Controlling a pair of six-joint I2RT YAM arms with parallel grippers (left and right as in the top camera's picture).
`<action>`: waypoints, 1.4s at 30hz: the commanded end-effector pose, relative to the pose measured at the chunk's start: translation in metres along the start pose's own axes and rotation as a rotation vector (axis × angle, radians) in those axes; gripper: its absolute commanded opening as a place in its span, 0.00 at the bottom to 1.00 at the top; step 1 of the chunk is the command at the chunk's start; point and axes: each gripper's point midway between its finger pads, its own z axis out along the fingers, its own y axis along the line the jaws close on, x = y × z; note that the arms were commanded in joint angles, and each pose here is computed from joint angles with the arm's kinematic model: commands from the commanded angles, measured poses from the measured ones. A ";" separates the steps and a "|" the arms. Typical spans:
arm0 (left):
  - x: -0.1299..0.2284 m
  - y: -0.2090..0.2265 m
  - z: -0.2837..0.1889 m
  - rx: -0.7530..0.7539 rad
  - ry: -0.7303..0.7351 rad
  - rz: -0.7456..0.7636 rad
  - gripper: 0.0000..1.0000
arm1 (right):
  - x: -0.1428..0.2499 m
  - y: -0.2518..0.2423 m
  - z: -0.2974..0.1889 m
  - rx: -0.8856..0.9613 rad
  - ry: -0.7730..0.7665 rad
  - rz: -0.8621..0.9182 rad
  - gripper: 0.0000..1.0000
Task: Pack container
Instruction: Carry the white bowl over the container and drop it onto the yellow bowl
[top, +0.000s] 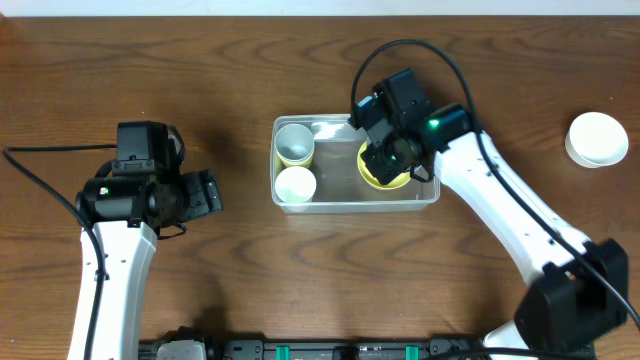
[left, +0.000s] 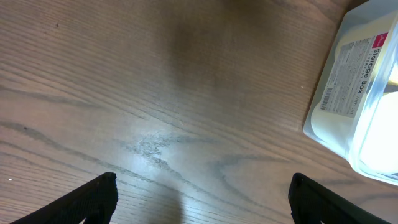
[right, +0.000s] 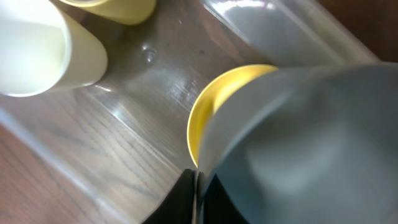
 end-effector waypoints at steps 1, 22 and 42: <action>0.000 0.001 0.001 -0.004 0.004 -0.018 0.88 | 0.004 0.001 0.011 -0.005 0.027 0.004 0.17; 0.000 0.001 0.001 -0.004 0.004 -0.018 0.88 | -0.017 -0.031 -0.063 0.079 -0.128 0.169 0.51; 0.002 0.002 0.001 -0.006 0.012 -0.018 0.88 | 0.043 -0.202 -0.113 0.347 -0.225 0.731 0.70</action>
